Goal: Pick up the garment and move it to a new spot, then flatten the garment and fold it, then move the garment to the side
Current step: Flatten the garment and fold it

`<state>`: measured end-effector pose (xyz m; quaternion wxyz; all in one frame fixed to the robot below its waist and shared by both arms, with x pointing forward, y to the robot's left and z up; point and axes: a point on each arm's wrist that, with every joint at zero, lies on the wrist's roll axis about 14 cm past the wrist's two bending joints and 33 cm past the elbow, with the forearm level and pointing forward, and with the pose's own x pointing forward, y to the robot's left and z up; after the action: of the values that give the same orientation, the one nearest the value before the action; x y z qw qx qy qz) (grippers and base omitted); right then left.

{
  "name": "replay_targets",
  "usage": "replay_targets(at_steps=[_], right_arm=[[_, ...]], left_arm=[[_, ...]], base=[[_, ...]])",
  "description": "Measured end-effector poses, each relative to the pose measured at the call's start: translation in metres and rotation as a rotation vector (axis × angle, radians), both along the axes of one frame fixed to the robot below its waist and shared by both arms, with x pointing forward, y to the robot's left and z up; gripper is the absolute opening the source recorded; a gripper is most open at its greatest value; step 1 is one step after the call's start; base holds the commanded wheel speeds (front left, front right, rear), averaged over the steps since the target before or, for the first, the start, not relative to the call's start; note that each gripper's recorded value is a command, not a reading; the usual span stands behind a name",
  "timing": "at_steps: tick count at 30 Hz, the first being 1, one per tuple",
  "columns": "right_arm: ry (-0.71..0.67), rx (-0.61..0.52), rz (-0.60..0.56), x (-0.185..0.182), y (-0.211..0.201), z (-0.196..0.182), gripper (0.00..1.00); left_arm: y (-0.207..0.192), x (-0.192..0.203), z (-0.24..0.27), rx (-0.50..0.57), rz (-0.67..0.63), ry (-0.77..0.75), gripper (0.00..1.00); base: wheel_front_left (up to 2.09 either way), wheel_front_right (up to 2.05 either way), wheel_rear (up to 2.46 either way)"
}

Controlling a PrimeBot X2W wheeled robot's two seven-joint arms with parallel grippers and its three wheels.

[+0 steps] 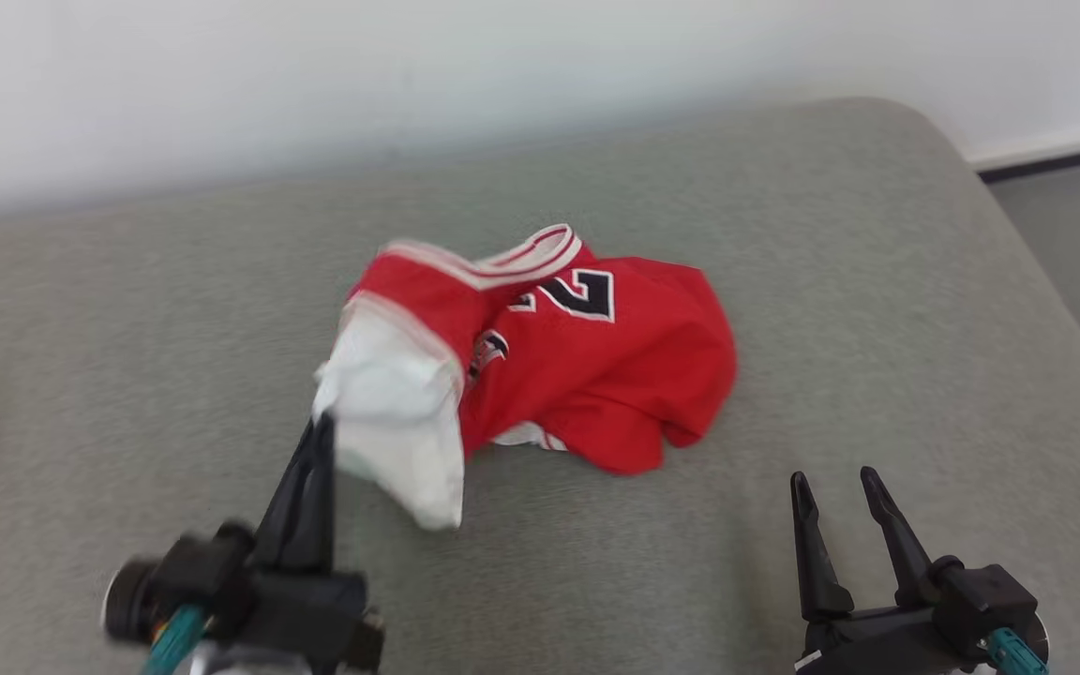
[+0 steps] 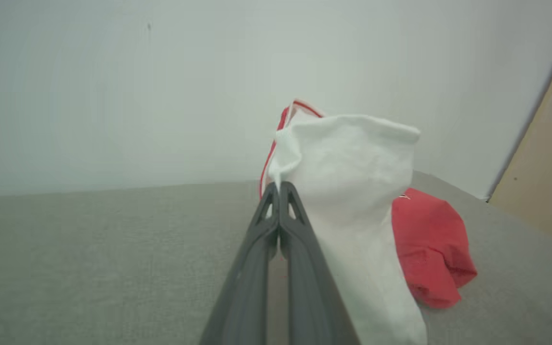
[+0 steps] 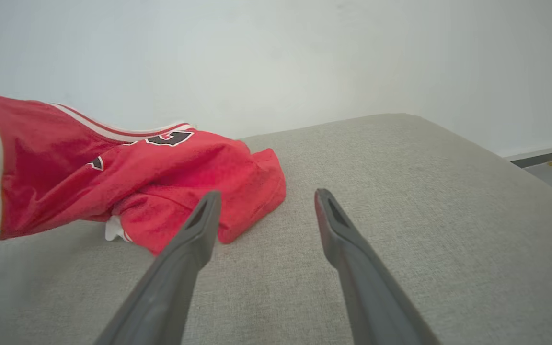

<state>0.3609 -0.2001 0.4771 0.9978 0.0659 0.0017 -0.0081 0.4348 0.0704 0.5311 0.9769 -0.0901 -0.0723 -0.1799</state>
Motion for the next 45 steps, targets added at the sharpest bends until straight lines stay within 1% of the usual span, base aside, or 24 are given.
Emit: replay_targets(at_steps=[3,6,8,10,13,14,15,17,24,27,30,35,37,40,42,45], right_arm=[[-0.006,0.006,0.053,0.008,0.017,0.001,1.00],[-0.009,0.011,0.108,0.015,0.035,0.001,1.00],[-0.013,0.014,0.139,0.018,0.045,0.002,1.00],[-0.017,0.015,0.160,0.020,0.052,0.003,1.00],[-0.022,0.012,0.181,0.021,0.059,0.005,1.00],[-0.028,0.011,0.184,0.021,0.060,0.007,1.00],[-0.032,0.011,0.186,0.021,0.061,0.008,1.00],[-0.034,0.009,0.184,0.020,0.060,0.009,1.00],[-0.033,0.009,0.176,0.017,0.057,0.008,1.00],[-0.032,0.010,0.173,0.016,0.056,0.008,1.00],[-0.031,0.014,0.163,0.014,0.053,0.008,1.00],[-0.028,0.014,0.126,0.009,0.041,0.007,1.00],[-0.026,0.014,0.116,0.008,0.038,0.007,1.00],[-0.020,0.014,0.109,0.008,0.036,0.005,1.00],[-0.018,0.014,0.109,0.009,0.035,0.004,1.00],[-0.016,0.014,0.114,0.011,0.037,0.003,1.00]], left_arm=[[0.043,-0.022,-0.026,-0.024,0.119,0.087,0.00],[0.070,-0.047,-0.053,-0.003,0.194,0.171,0.00],[0.084,-0.063,-0.069,-0.002,0.239,0.226,0.00],[0.095,-0.075,-0.081,-0.034,0.276,0.272,0.00],[0.098,-0.090,-0.097,-0.058,0.296,0.331,0.00],[0.097,-0.094,-0.102,-0.056,0.297,0.349,0.25],[0.096,-0.096,-0.103,-0.056,0.295,0.354,1.00],[0.098,-0.095,-0.096,-0.059,0.306,0.332,1.00],[0.126,-0.076,-0.045,-0.068,0.389,0.163,1.00],[0.127,-0.074,-0.042,-0.056,0.391,0.152,1.00],[0.128,-0.072,-0.050,-0.035,0.387,0.173,1.00],[0.126,-0.082,-0.101,0.007,0.384,0.335,1.00],[0.121,-0.084,-0.109,0.030,0.366,0.360,1.00],[0.119,-0.081,-0.105,0.034,0.353,0.344,1.00],[0.118,-0.073,-0.088,0.051,0.347,0.285,1.00],[0.124,-0.064,-0.058,0.041,0.373,0.187,1.00]], base=[[0.00,0.00,0.00],[0.00,0.00,0.00],[0.00,0.00,0.00],[0.00,0.00,0.00],[0.00,0.00,0.00],[0.00,0.00,0.00],[0.00,0.00,0.00],[0.00,0.00,0.00],[0.00,0.00,0.00],[0.00,0.00,0.00],[0.00,0.00,0.00],[0.00,0.00,0.00],[0.00,0.00,0.00],[0.00,0.00,0.00],[0.00,0.00,0.00],[0.00,0.00,0.00]])
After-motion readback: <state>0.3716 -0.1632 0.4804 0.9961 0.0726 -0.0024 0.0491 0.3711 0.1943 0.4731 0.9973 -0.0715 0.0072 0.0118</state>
